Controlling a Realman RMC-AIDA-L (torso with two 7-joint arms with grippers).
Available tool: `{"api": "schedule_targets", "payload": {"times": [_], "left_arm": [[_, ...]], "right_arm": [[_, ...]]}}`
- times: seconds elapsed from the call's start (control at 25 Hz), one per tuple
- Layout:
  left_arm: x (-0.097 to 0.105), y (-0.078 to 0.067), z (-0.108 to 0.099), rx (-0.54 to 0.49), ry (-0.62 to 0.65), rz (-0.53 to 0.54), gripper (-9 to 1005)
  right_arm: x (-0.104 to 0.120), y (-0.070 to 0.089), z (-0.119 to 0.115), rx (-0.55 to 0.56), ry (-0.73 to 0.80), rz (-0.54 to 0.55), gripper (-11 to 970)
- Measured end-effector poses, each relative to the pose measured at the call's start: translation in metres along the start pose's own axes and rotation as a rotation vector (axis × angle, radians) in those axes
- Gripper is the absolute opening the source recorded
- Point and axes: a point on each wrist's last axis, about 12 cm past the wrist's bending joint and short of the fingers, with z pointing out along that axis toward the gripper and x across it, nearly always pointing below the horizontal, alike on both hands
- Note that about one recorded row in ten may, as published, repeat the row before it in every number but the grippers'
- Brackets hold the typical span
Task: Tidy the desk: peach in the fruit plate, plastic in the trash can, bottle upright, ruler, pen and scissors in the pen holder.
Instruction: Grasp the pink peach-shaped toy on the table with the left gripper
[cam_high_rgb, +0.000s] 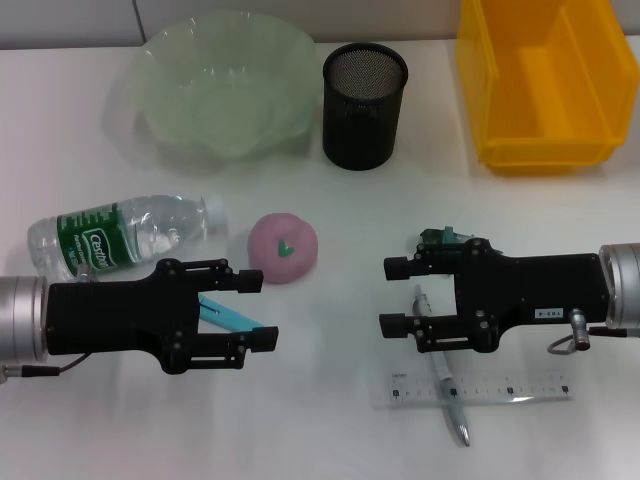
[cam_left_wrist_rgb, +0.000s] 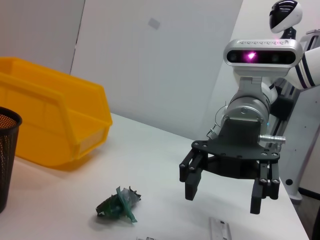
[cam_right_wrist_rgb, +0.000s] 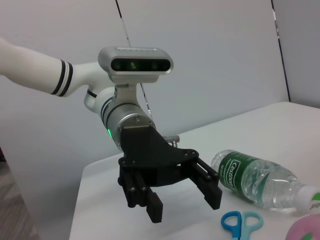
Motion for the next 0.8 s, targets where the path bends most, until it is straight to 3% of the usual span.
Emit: {"api": "schedule_targets", "payload": {"times": [0.8], "left_arm": [[-0.0078, 0.0042, 0.0012, 0.006, 0.011, 0.029, 726]], "right_arm": [[0.0011, -0.0003, 0.0002, 0.006, 0.002, 0.007, 699]]}}
